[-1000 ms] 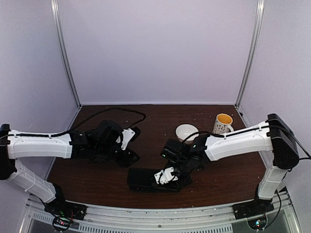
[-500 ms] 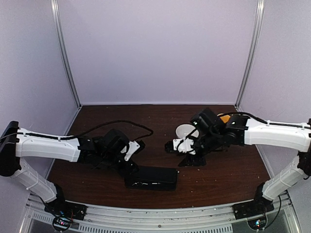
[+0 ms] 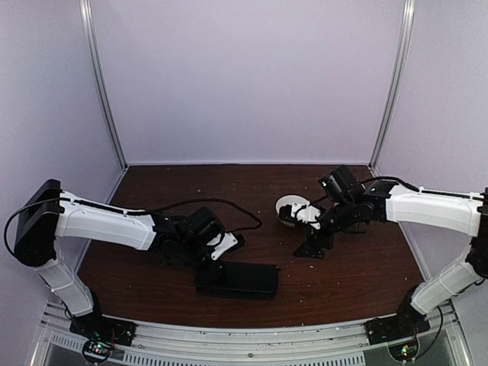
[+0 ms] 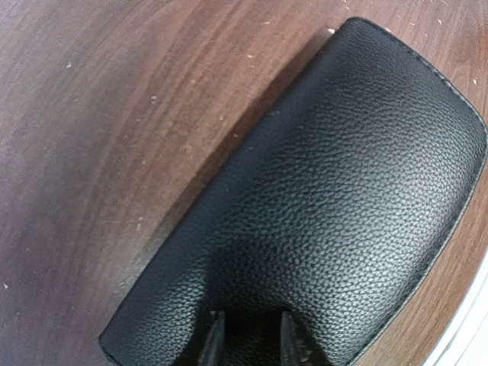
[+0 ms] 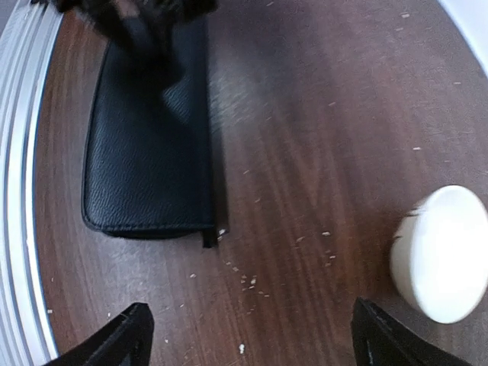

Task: Sort the hair-cutting tools

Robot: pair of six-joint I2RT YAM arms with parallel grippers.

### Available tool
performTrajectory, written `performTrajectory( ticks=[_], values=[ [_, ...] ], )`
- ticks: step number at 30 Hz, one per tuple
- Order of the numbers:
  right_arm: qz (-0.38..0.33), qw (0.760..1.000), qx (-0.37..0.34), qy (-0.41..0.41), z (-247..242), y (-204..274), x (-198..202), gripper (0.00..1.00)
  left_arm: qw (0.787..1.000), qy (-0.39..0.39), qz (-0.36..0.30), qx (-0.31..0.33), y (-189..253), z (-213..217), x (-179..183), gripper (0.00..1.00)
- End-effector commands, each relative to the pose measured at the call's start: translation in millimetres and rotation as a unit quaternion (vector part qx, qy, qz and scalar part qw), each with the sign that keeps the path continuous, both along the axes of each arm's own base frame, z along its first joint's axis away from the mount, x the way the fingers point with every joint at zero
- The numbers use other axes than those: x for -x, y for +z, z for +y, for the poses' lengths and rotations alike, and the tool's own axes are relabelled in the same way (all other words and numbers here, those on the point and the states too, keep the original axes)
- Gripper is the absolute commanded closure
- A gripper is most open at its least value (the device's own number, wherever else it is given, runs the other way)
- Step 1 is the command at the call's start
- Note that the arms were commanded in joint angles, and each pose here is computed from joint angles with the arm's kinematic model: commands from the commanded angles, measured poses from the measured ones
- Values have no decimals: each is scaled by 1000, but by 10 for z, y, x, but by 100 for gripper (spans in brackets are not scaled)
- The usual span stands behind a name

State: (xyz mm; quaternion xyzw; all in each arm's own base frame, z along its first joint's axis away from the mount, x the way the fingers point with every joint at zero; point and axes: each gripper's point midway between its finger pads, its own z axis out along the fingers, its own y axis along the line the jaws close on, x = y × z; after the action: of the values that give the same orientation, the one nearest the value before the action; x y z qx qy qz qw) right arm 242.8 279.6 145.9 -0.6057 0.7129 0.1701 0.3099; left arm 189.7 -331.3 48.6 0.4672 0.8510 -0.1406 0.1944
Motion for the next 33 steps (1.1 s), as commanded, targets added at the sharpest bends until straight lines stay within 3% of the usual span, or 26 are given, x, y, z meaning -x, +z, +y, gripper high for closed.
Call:
performTrajectory(
  ticks=[1,4,10,18,22,33],
  values=[
    [60,997,31,45,34,-343,230,16,998,-23,53,-17,-247,30,226,75],
    [112,992,55,33,67,-565,226,30,998,-17,58,-15,-333,81,263,80],
    [183,977,108,1,110,-933,152,50,999,-12,9,-30,-385,219,221,88],
    [199,970,137,24,217,-1002,87,50,997,-37,-8,-68,-557,268,260,95],
    [214,963,152,67,251,-1031,192,50,997,-38,-12,-68,-569,269,256,95],
    [223,950,208,73,284,-1254,229,55,997,-39,-17,-70,-578,277,251,95]
  ],
)
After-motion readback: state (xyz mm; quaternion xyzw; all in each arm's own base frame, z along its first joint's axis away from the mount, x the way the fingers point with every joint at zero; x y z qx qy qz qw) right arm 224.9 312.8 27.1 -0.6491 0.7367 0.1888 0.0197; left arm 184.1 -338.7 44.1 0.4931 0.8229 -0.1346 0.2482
